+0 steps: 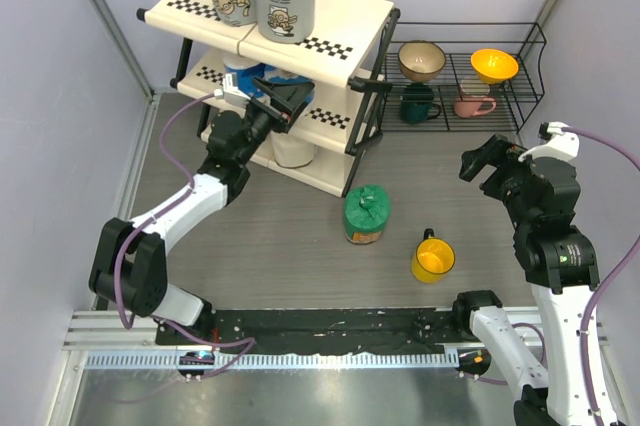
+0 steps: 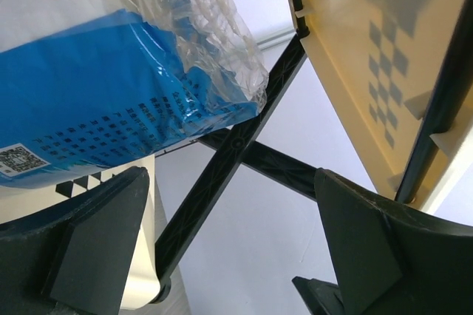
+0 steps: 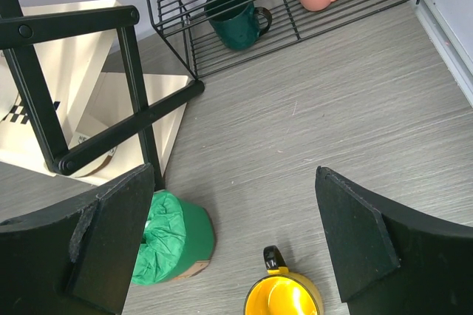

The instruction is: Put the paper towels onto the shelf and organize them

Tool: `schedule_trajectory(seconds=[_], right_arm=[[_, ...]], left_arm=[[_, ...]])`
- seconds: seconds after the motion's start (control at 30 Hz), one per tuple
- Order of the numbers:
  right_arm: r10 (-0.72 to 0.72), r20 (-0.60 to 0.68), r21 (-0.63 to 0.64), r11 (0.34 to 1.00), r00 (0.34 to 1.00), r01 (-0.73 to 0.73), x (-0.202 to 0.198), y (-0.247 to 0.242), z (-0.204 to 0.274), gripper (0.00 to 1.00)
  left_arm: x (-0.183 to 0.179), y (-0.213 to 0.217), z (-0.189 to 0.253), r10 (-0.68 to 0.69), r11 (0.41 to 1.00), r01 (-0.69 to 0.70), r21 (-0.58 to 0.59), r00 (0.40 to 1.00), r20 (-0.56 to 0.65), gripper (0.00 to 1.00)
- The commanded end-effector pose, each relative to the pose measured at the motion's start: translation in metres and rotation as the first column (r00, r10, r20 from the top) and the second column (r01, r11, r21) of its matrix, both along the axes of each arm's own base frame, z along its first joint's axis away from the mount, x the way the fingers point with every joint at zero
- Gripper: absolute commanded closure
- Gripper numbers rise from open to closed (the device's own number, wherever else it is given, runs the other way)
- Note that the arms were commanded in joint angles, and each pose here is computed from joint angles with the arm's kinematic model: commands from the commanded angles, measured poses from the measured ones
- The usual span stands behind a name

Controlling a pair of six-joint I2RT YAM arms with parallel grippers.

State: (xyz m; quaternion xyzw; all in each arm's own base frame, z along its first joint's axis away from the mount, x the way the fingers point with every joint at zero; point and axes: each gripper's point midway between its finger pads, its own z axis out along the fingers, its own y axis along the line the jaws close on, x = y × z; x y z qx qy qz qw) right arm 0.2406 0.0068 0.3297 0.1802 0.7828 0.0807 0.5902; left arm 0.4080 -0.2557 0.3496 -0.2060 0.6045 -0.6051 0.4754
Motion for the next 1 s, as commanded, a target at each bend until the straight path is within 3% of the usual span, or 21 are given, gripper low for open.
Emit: schedule_trajectory(seconds=[0.0,0.73,0.97], right_arm=[[0.011,0.021,-0.013,1.0,1.0,-0.011,0.001,0.001,0.005,0.05],[0.004,0.015,-0.032,0.999,1.0,-0.003,-0.004,-0.002,0.005,0.04],[-0.001,0.013,-0.037,0.999,1.0,0.001,-0.004,-0.004,0.004,0.05]], left_arm=[[0.007,0.0,0.018,0.019,0.999,-0.017,-0.039,0.998,0.055,0.0],[0.029,0.018,0.023,0.064,0.997,-0.061,-0.049,0.997,0.053,0.0],[0.02,0.019,0.039,0.035,0.998,-0.029,-0.059,0.995,0.097,0.0]])
